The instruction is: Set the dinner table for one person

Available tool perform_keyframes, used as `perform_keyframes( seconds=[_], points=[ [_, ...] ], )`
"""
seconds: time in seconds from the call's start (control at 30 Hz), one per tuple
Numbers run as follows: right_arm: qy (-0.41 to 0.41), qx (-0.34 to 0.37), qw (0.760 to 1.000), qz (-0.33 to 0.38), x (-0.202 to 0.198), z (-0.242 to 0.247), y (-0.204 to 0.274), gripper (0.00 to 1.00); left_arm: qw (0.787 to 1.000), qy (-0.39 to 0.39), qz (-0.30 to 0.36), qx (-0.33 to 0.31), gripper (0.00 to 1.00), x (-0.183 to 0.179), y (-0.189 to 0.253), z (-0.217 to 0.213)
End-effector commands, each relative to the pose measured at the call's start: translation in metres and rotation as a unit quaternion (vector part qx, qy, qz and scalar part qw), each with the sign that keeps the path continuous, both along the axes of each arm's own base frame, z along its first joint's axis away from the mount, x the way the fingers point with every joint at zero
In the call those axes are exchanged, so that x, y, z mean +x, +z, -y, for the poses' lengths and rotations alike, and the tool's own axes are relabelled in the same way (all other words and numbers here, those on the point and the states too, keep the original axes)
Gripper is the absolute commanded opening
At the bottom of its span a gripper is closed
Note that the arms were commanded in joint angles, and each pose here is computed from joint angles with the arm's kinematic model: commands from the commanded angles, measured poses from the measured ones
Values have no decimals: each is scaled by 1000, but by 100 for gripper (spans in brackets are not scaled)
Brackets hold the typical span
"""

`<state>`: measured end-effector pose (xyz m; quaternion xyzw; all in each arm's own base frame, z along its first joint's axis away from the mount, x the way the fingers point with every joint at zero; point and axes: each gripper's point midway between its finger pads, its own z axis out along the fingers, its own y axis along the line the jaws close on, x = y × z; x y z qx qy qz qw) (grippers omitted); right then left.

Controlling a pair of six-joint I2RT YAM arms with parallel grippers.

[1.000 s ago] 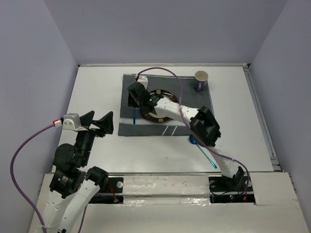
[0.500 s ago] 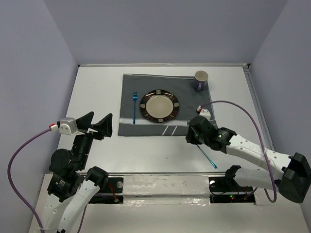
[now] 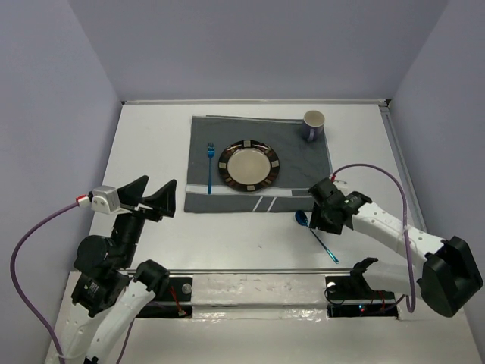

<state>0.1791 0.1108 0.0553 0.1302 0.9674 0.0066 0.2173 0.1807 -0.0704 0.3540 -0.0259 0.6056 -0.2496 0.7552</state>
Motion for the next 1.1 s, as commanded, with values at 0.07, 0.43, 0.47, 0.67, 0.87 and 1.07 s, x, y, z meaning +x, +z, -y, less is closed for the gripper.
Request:
perform_keyframes(
  seconds=[0.07, 0.43, 0.47, 0.67, 0.87, 1.07],
  points=[
    [86, 15, 996, -22, 25, -10, 4, 53, 1000, 16, 15, -6, 98, -3, 8, -8],
    [128, 17, 988, -83, 21, -22, -32, 48, 1000, 18, 14, -6, 98, -3, 8, -9],
    [128, 15, 988, -84, 21, -22, -34, 46, 1000, 18, 14, -6, 98, -3, 8, -9],
    [134, 31, 985, -103, 19, -31, -45, 5, 1000, 16, 11, -4, 98, -2, 7, -7],
    [128, 56, 987, -78, 14, -32, -31, 0, 1000, 13, 7, -2, 98, 2, 6, -4],
    [144, 59, 988, 8, 45, -39, 35, 0, 1000, 10, -1, 3, 98, 6, 3, 0]
  ],
)
